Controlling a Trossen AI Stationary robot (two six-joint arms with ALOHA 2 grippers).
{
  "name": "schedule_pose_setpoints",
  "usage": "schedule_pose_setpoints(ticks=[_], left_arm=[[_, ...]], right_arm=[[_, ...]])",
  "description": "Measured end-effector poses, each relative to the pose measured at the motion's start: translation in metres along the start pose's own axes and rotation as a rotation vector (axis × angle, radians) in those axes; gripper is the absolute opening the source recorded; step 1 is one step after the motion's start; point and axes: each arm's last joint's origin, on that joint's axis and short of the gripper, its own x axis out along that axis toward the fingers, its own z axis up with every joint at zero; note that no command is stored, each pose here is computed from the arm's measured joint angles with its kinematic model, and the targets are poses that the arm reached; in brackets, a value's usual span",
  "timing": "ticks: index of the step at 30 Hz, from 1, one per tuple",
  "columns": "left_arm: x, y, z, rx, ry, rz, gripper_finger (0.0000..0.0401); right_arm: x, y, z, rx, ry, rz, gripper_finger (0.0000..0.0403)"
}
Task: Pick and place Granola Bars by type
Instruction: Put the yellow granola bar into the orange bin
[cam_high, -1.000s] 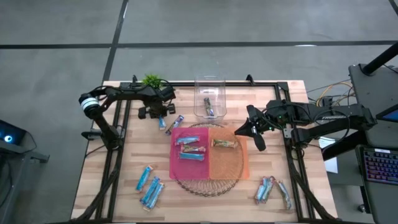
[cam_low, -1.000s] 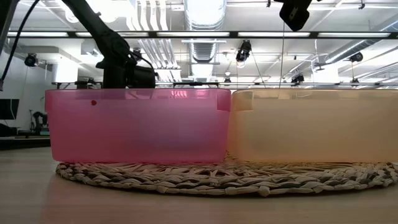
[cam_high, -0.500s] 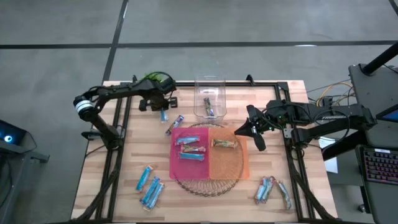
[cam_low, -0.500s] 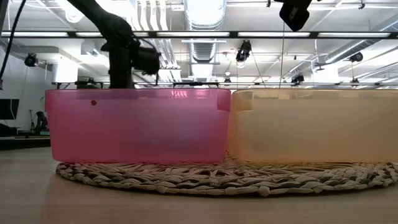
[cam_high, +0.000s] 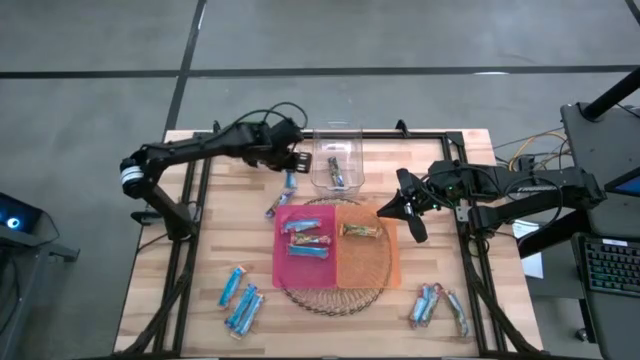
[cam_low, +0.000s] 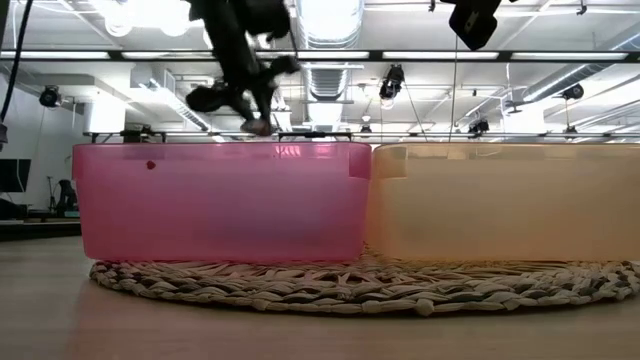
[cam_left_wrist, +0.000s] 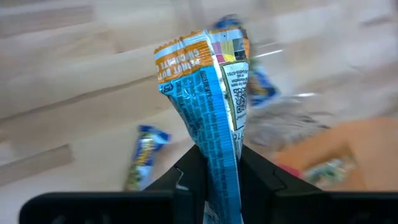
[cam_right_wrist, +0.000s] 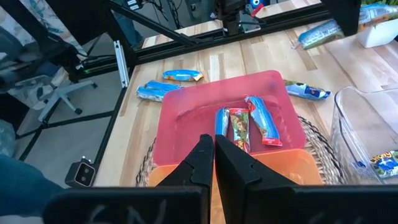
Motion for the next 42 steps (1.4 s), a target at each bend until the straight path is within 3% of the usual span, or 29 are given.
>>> schedule_pose_setpoints(ticks=[12,21,24,32,38,42], left_arm=[[-0.023,-0.043,-0.035,0.135,-0.034,-0.133,0.0053],[-0.038,-0.092,-0.067,0.304,-0.096,-0.504,0.0053],[-0.043,-0.101,-0.077,0.352,-0.108,-0.580,0.0053],[-0.042,-0.105,-0.084,0.422,-0.111,-0.589,0.0053],[-0.038,-0.107,-0.086,0.509,-0.116,-0.603,0.0053],[-0.033,-0.113,-0.088,0.566,-0.104,-0.651,0.0053]], right_arm=[[0.000,0.000,0.000,-0.001,0.000,0.000,0.0008],[-0.001,0.000,0.000,0.003,-0.002,0.000,0.0008],[-0.004,0.001,0.001,0.005,-0.015,0.003,0.0008],[-0.048,0.005,0.005,0.017,-0.135,0.022,0.0008],[-0.094,0.012,0.000,0.065,0.024,-0.028,0.0008],[-0.118,0.020,0.013,0.063,0.041,-0.033,0.0008]])
